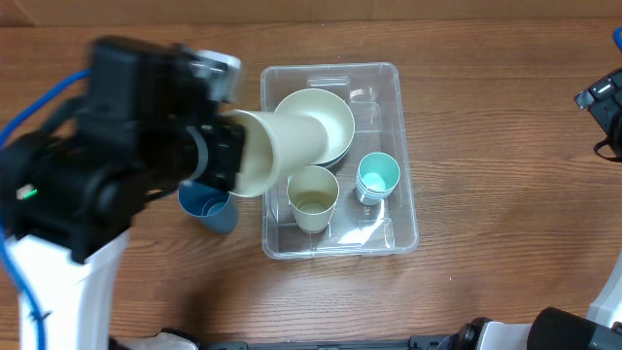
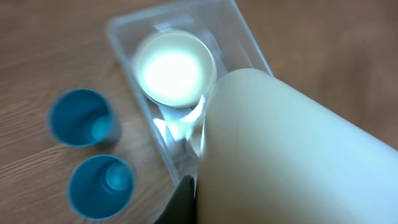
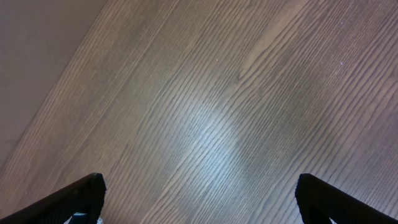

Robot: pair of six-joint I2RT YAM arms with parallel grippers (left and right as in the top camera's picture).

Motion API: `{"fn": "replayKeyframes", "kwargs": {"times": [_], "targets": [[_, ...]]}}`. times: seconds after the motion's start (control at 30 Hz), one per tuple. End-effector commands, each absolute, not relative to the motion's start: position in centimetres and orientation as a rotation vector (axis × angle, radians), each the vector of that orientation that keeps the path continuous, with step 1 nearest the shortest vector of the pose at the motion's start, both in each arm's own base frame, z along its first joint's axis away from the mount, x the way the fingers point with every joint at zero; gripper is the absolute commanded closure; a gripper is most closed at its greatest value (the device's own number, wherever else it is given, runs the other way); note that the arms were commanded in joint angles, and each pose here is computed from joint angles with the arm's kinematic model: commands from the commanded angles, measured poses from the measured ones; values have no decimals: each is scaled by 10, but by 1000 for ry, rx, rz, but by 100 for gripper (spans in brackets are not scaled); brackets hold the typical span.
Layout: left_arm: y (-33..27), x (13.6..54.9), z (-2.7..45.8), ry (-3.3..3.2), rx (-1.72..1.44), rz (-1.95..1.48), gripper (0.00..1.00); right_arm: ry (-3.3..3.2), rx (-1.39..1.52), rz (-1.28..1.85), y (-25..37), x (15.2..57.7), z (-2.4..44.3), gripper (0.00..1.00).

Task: Pack container
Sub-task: 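Insert the second cream cup into the first cream cup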

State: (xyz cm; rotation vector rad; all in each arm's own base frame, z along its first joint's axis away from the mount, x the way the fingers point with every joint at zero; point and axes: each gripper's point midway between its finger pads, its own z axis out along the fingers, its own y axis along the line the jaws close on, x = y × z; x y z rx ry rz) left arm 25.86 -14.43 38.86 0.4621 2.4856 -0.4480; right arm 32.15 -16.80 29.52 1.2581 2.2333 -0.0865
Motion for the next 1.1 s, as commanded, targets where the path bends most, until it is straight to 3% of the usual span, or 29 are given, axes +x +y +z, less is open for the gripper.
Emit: {"fn": "replayKeyframes", "kwargs": {"times": [0.0,0.33,0.6,0.7,0.83,1.07], "targets": [[-169,260,355,2574,650,-304,95,2225,1253,-84,-168,323,298,0],[-176,295,295,2743,653,-14,95,2225,1253,-84,-168,323,298,0],[-191,289,265,2850,702,-74,92,2225,1253,-84,-168,323,298,0],[-192,289,264,2857,702,-76,86,2226,1253,-84,-168,323,297,0],[-193,288,264,2859,704,-86,62,2226,1253,-84,-168,323,297,0],[-194,282,271,2843,704,-133,62,2225,1253,-84,-168,323,298,0]]}}
